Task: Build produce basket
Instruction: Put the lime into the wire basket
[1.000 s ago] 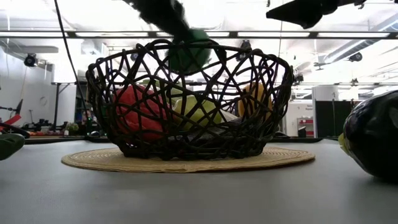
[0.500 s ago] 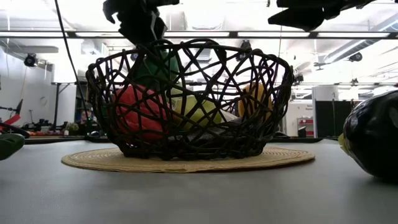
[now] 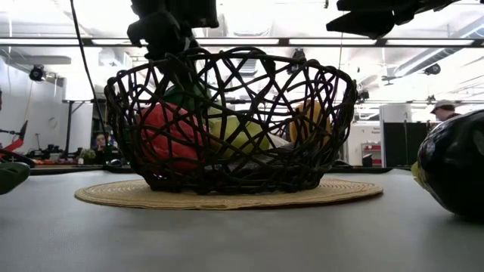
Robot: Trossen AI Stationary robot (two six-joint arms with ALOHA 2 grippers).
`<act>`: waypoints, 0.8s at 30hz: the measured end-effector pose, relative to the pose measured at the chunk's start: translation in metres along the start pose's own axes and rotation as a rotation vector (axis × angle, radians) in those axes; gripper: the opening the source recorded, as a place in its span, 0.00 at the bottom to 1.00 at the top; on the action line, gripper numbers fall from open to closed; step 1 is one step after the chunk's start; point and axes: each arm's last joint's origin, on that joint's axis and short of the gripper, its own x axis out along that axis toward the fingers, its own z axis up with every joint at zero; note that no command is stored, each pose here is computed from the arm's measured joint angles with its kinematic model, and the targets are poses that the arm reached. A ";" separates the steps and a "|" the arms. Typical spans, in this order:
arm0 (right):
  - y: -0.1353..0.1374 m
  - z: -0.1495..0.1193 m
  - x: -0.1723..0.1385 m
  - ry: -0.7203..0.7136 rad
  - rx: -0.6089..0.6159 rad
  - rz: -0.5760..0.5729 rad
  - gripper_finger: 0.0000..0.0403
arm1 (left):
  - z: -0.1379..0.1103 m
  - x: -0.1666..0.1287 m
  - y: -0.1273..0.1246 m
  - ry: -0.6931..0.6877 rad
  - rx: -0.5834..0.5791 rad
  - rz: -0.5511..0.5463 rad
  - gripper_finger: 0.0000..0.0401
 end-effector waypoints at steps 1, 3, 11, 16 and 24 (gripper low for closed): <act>0.000 0.000 0.000 0.000 0.000 0.000 0.91 | -0.001 0.001 0.000 0.005 0.001 0.001 0.58; 0.000 0.000 0.000 0.001 0.000 0.000 0.91 | -0.003 0.003 0.000 0.013 0.001 0.002 0.58; 0.000 0.000 0.000 0.001 0.002 0.000 0.91 | -0.006 0.006 0.000 0.028 -0.018 0.004 0.58; 0.000 -0.003 0.000 0.030 0.009 0.001 0.91 | -0.007 0.007 0.001 0.037 -0.081 0.006 0.60; 0.000 -0.004 0.000 0.032 0.021 0.001 0.91 | -0.007 0.007 0.002 0.039 -0.101 0.004 0.72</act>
